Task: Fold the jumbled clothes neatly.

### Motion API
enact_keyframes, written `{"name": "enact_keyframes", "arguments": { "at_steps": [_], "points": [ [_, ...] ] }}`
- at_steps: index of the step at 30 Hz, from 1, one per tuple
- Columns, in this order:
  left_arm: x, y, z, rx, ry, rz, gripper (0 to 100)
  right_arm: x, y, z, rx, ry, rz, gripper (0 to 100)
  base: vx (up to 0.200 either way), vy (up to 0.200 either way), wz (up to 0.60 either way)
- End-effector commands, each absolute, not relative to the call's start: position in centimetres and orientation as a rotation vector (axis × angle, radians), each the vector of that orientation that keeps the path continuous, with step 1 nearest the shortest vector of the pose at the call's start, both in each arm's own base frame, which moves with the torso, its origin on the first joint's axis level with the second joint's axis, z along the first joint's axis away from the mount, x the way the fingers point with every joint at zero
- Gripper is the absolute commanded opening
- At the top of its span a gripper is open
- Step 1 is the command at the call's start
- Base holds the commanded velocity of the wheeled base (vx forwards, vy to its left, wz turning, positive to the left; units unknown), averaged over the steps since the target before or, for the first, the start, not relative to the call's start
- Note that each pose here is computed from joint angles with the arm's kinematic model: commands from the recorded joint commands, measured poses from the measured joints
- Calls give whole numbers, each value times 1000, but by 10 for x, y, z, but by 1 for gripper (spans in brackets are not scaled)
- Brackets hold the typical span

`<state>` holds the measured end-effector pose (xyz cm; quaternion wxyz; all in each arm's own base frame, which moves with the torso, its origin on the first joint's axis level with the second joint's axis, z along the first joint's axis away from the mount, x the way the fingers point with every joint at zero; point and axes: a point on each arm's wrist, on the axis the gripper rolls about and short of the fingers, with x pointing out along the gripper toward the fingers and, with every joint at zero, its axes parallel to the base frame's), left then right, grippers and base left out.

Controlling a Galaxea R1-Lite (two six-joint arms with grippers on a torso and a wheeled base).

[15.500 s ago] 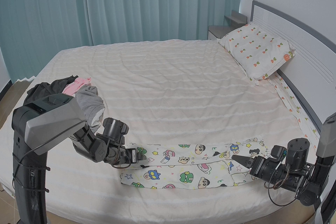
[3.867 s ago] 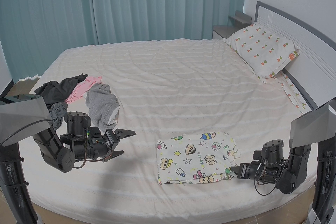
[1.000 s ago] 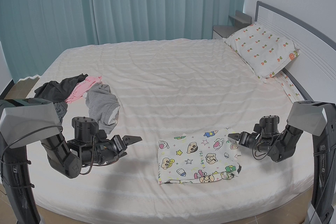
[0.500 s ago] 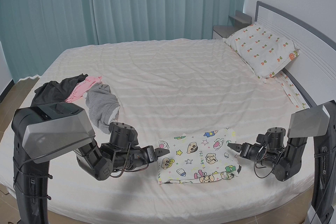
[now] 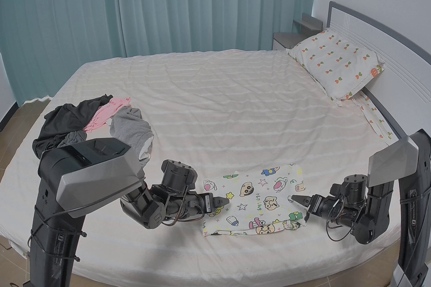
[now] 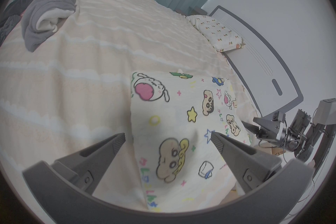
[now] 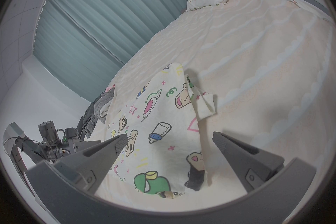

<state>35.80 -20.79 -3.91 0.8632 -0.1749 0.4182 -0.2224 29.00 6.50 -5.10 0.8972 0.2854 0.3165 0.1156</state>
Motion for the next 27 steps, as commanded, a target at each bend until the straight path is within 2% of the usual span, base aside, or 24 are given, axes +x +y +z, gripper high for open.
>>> {"name": "enact_keyframes", "arguments": {
  "at_steps": [1,20,21,27],
  "points": [
    [364,-214,-47,-361,876,-465,100,289,64,-47,591,641,244,100,0,0,0],
    [365,-232,-50,-328,898,-464,100,292,60,-37,636,606,225,100,0,0,0],
    [366,-232,-50,-324,910,-458,0,292,60,-36,642,606,224,100,0,0,0],
    [367,-231,-48,-313,924,-424,0,292,59,-37,644,607,222,100,0,0,0]
  ]
}}
